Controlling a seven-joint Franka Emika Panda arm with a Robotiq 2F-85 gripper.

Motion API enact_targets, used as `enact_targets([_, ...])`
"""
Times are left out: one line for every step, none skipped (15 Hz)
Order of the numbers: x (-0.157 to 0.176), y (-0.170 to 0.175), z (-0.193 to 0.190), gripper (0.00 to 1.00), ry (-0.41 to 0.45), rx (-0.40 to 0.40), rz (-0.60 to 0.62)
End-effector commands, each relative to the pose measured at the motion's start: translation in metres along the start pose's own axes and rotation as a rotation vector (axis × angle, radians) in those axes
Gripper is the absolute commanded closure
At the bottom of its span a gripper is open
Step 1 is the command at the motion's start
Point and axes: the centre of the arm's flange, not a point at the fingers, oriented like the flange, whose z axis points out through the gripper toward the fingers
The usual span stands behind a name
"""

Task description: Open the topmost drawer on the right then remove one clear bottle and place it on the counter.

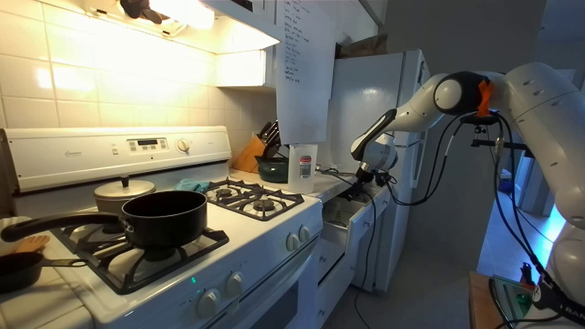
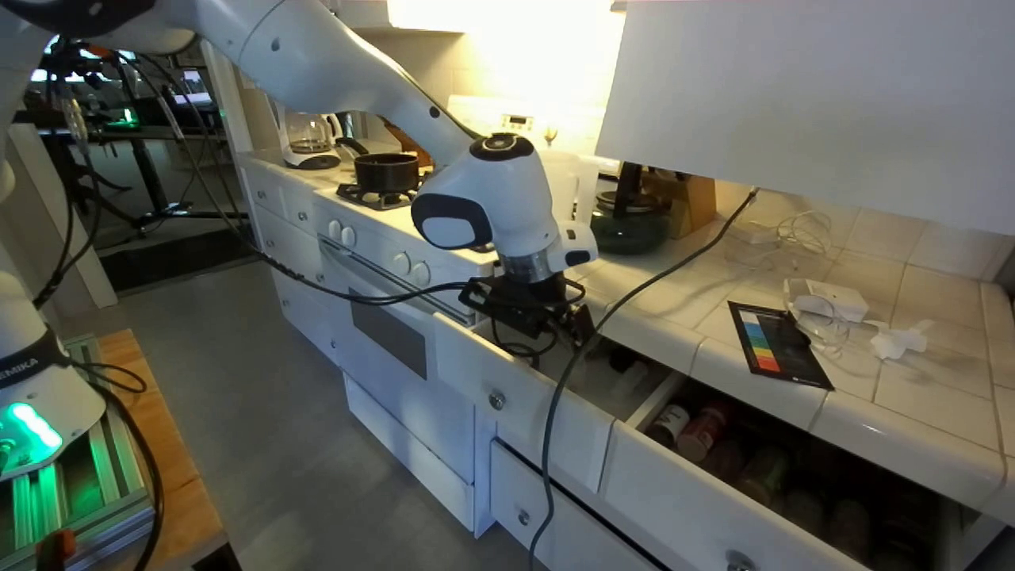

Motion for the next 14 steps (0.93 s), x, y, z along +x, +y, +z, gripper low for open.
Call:
enact_targets([0.013,0.026,0.037,0.00,0.045,-0.070,-0.007])
enact_targets([0.013,0.028,0.043,0.00,0.068,-0.084,0.004])
enact_targets([0.012,0.028,0.047,0.00,0.089,-0.088,0.015])
enact_targets([0.012,0.027,0.054,0.00,0.102,-0.089,0.025])
enact_targets([0.010,0.025,0.059,0.00,0.113,-0.084,0.031])
enact_targets([0.010,0.023,0.063,0.00,0.128,-0.082,0.033])
enact_targets([0.009,0.021,0.068,0.00,0.135,-0.074,0.039])
enact_targets([0.009,0.020,0.070,0.00,0.143,-0.067,0.041])
enact_targets([0.010,0.018,0.072,0.00,0.149,-0.059,0.042])
enact_targets([0.010,0.017,0.072,0.00,0.154,-0.052,0.042])
enact_targets([0.009,0.016,0.073,0.00,0.159,-0.044,0.045])
enact_targets([0.010,0.016,0.074,0.00,0.162,-0.040,0.044])
enact_targets([0.010,0.015,0.074,0.00,0.165,-0.033,0.044])
enact_targets([0.009,0.015,0.075,0.03,0.164,-0.027,0.050])
